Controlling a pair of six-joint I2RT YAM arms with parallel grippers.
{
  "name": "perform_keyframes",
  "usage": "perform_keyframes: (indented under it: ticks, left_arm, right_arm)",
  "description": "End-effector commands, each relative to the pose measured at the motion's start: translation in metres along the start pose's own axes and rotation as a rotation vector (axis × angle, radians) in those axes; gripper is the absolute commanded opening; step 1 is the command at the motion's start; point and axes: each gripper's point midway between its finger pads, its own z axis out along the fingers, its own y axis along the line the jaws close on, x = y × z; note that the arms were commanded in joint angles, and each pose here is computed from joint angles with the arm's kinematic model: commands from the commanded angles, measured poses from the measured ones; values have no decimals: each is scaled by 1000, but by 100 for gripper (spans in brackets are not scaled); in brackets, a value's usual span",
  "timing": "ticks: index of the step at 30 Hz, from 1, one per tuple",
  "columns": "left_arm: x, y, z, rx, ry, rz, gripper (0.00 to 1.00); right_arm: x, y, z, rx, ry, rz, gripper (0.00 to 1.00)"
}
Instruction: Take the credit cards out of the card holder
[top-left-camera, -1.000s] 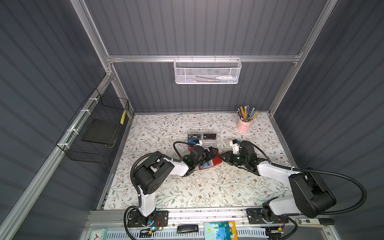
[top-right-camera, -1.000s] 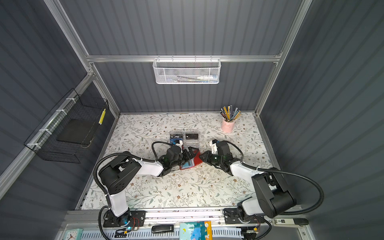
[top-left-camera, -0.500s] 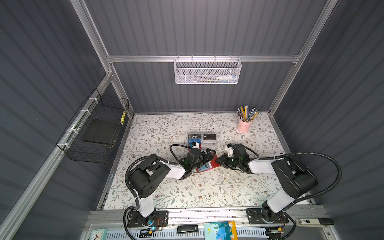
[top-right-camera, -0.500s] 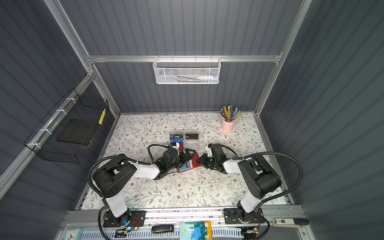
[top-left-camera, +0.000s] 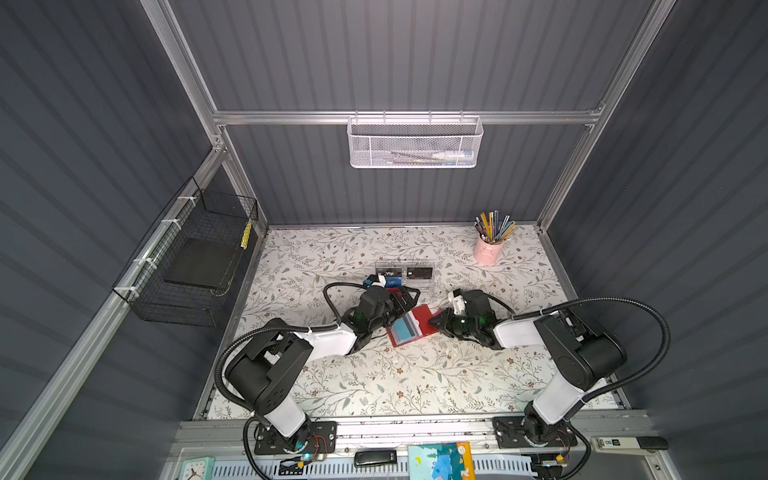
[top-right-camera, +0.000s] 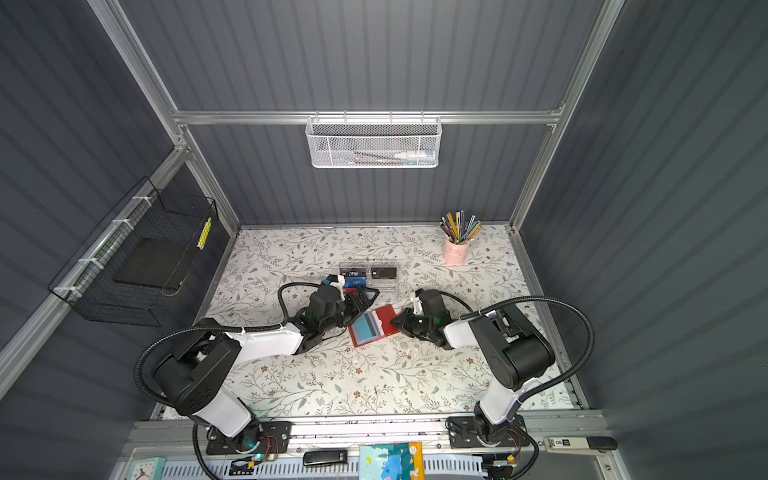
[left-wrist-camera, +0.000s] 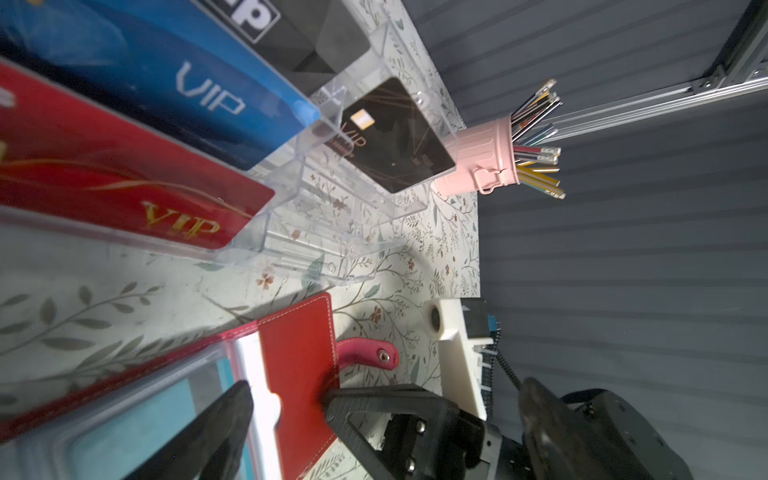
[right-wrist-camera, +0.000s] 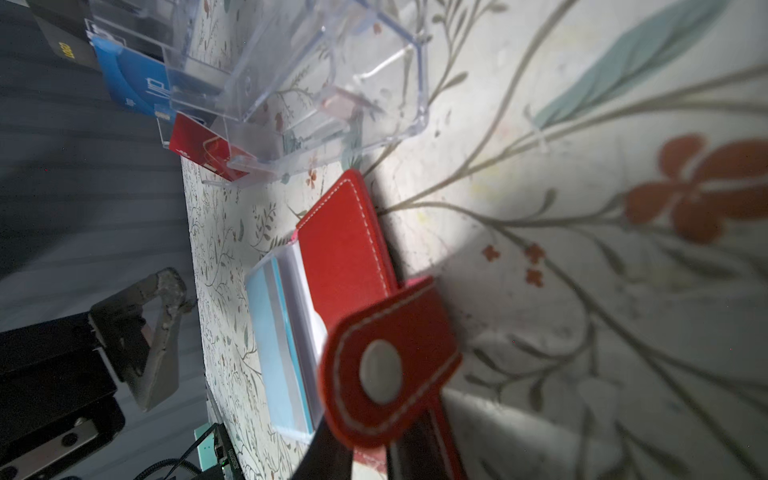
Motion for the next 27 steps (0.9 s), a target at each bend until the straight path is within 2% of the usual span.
perform_keyframes:
  ticks: [1,11,16,27]
  left_arm:
    - [11,22,-10,-73,35,31,100]
    - [12,51,-7,-129,60,35,100]
    - [12,51,4,-96,82,13,100]
    - [18,67,1,-133,92,7,100]
  right_arm:
    - [8,1,-6,20,8,-20,18]
    - [8,21,-3,-14,17,-68,19]
    - [11,31,5,-51,39,-84,19]
    - [22,37,19,-127,83,-76,20]
